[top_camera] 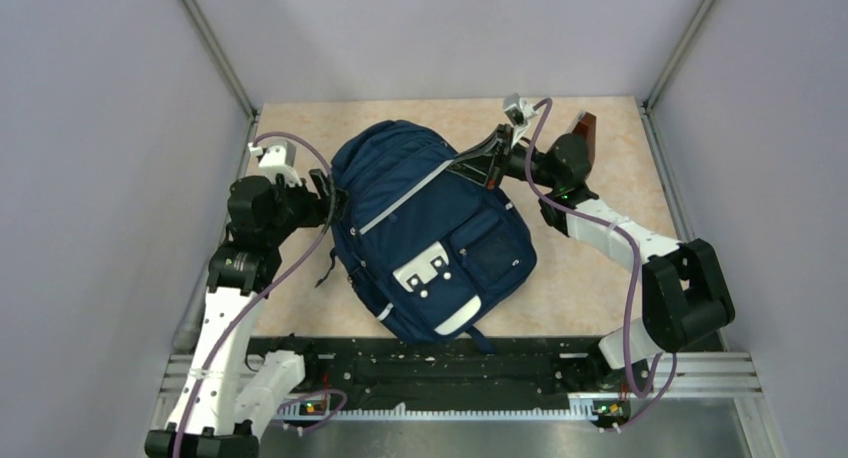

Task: Pack the student bag
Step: Pick up the student bag at the center of the board.

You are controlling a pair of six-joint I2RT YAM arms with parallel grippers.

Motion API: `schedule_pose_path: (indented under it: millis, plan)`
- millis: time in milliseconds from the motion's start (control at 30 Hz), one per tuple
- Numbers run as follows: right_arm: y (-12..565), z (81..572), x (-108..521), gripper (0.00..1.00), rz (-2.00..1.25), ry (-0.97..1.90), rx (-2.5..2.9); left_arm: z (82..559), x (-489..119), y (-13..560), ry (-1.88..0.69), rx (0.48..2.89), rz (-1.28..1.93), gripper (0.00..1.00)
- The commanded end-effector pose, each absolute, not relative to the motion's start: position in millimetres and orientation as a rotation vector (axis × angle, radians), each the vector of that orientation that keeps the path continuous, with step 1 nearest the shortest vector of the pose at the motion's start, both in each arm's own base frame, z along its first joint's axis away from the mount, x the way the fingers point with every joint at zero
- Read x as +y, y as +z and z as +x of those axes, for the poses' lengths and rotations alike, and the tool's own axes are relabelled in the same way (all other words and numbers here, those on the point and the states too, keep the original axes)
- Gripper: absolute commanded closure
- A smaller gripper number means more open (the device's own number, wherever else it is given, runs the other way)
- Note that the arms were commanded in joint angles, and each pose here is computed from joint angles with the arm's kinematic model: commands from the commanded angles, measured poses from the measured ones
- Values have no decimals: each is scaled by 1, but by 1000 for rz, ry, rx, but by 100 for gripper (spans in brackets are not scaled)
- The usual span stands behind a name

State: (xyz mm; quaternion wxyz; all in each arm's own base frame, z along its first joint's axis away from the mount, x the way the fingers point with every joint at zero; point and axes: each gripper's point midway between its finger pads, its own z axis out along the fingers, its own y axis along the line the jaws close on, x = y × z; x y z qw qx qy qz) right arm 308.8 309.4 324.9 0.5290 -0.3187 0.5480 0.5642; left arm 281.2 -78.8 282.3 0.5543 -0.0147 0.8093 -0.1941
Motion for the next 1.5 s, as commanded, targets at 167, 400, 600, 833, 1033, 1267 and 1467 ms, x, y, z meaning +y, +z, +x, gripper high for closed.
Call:
schedule_pose_path:
  millis: [167, 400, 600, 833, 1033, 1267, 1467]
  plan:
    - [428, 271, 295, 100, -825, 1261, 889, 292, -94, 282, -716, 1893, 25, 24]
    - [425, 273, 297, 100, -831, 1269, 898, 290, -111, 282, -863, 1880, 112, 33]
    - [425, 275, 298, 100, -829, 1274, 903, 284, -125, 280, -965, 1878, 180, 55]
    - [420, 282, 301, 100, -779, 1259, 952, 269, -121, 341, -870, 1712, 249, 100]
    - [425, 284, 307, 100, -740, 1180, 975, 241, -109, 430, -720, 1466, 266, 100]
    - [407, 299, 317, 100, -715, 1179, 1006, 228, -110, 452, -686, 1325, 313, 100]
    - [358, 310, 312, 98, -636, 1140, 1091, 203, -131, 461, -788, 1203, 465, 100]
